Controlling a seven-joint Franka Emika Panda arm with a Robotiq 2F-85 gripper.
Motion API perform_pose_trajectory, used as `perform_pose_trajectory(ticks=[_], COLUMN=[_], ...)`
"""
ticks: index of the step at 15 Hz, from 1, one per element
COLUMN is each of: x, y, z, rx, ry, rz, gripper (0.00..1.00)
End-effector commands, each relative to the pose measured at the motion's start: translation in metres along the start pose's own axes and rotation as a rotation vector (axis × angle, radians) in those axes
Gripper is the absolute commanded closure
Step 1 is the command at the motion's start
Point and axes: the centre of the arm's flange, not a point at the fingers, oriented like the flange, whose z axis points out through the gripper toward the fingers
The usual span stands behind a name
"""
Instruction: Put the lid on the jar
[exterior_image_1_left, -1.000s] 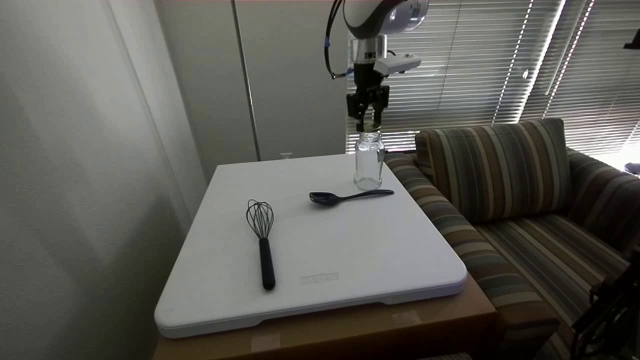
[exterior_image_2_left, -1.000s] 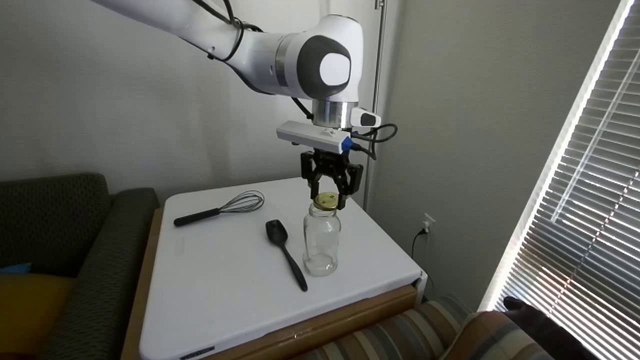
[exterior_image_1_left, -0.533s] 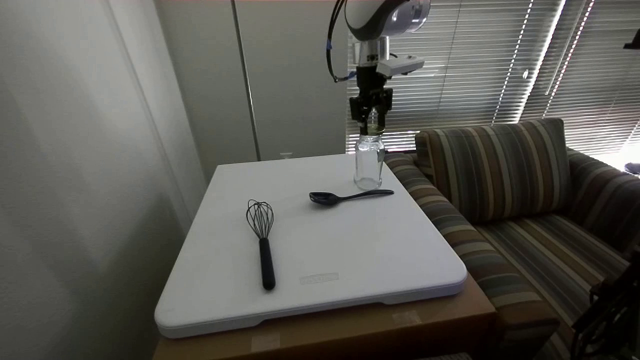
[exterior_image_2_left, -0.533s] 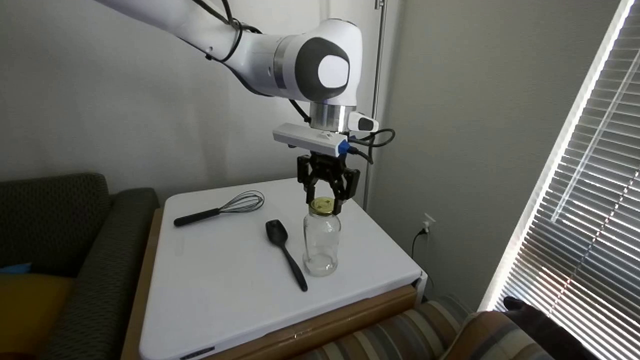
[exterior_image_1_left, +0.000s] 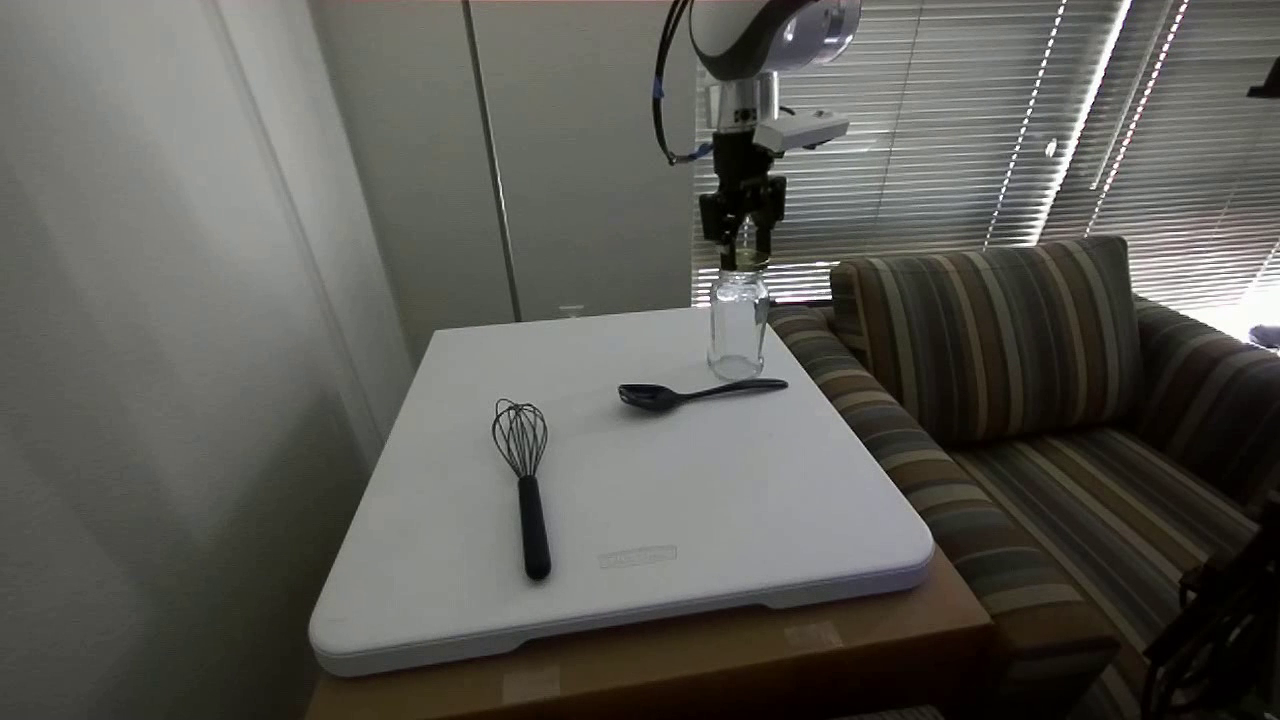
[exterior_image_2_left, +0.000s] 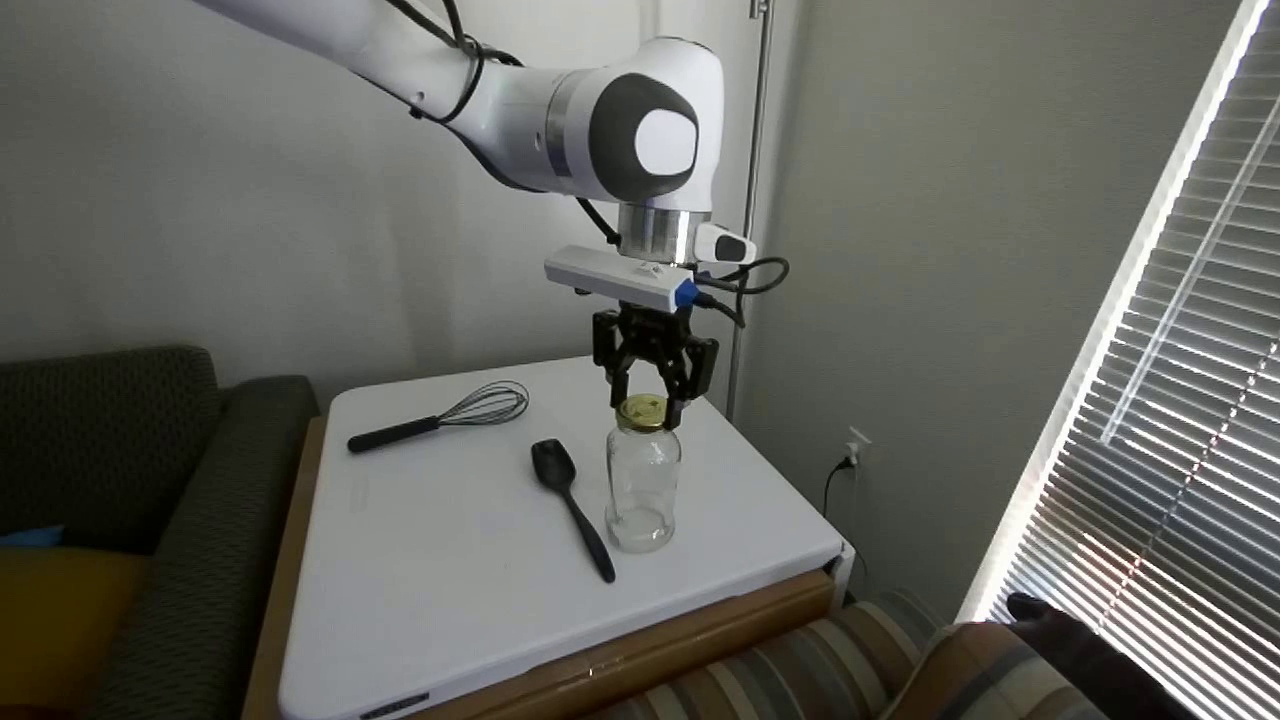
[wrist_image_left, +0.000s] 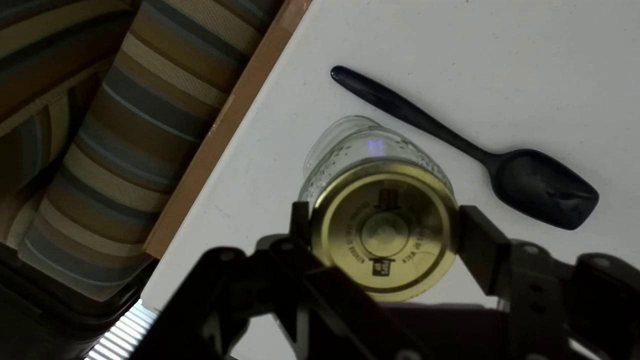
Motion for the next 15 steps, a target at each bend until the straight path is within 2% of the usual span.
perform_pose_trajectory(ticks=[1, 15], x=[-0.012, 0.000], y=[-0.003, 0.001], z=[0.002, 0.011], rx=[0.002, -0.002], ry=[0.008, 0.033], rz=[-0.010, -0.008], gripper=[0.52, 0.52])
